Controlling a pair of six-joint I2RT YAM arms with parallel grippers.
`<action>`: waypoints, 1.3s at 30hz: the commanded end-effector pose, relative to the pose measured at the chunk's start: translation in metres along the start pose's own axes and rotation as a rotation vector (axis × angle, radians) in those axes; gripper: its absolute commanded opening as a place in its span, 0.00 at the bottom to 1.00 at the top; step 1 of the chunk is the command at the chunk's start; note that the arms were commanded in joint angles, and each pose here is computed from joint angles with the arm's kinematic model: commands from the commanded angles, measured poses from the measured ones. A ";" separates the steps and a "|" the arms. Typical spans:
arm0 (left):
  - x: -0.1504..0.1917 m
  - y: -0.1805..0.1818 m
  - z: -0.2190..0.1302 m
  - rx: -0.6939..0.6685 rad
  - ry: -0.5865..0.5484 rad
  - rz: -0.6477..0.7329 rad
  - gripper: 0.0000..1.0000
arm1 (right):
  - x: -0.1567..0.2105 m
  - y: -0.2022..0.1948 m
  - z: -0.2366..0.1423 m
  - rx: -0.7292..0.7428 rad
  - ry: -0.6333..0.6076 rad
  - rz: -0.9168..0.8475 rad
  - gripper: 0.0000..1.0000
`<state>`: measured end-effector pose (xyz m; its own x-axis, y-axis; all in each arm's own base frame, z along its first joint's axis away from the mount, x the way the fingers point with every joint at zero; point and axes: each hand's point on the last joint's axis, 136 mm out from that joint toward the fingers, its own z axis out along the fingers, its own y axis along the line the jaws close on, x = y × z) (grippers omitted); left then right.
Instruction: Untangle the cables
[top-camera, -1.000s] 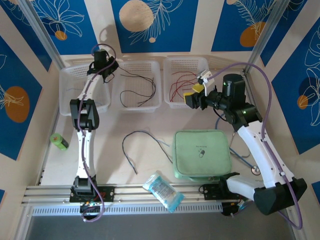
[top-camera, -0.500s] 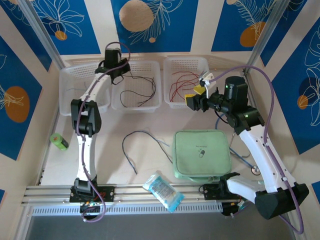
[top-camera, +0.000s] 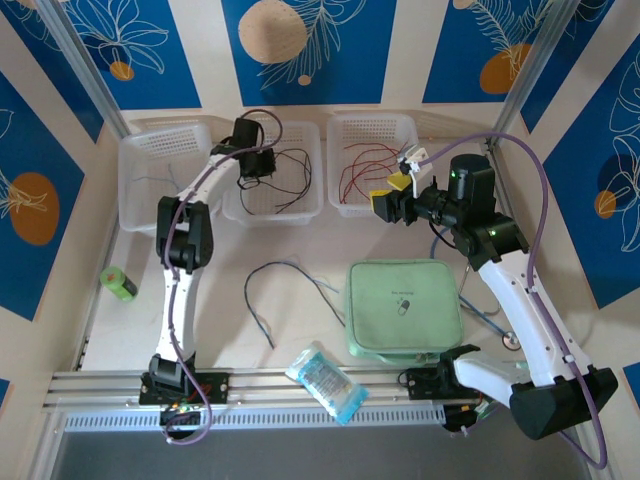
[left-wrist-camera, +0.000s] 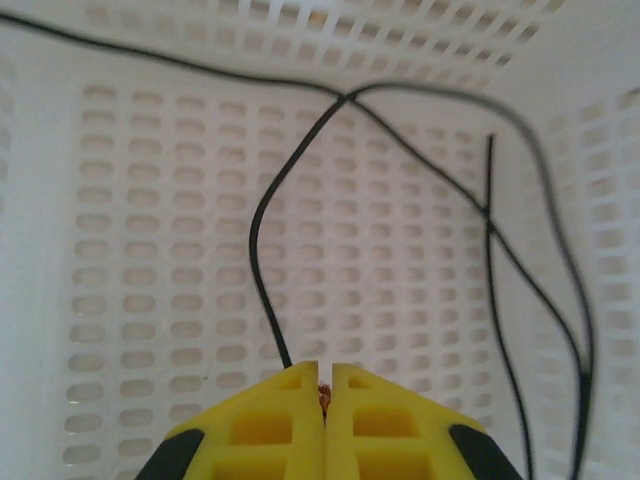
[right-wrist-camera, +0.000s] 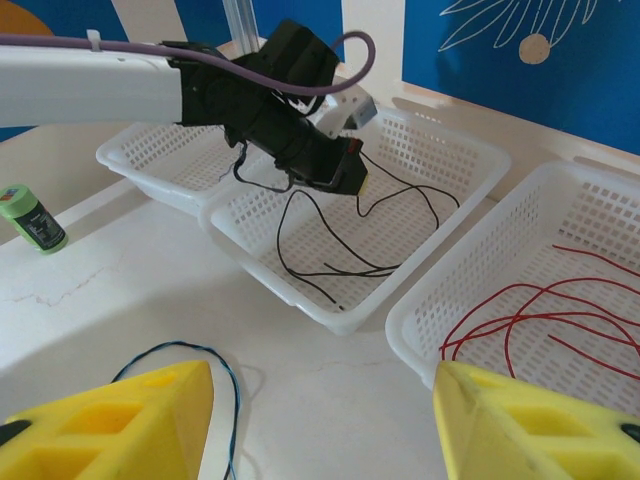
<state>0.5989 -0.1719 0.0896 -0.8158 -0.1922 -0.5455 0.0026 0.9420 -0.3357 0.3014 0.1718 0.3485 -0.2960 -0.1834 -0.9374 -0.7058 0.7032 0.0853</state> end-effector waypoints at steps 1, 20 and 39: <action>0.025 0.014 0.021 -0.039 0.099 0.019 0.00 | -0.002 0.005 -0.004 -0.019 -0.017 0.007 0.60; -0.054 -0.022 -0.081 -0.017 -0.110 0.047 0.53 | 0.007 0.012 -0.008 -0.030 -0.009 0.012 0.60; -0.008 -0.040 -0.206 0.086 -0.121 0.097 0.65 | 0.106 0.058 0.056 -0.088 0.331 0.057 0.57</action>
<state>0.5130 -0.1464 0.2634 -0.7148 -0.1565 -0.6816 0.0869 0.9472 -0.3086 0.2646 0.2270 0.2686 -0.4487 -0.3116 -0.8376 -0.7569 0.6308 0.1709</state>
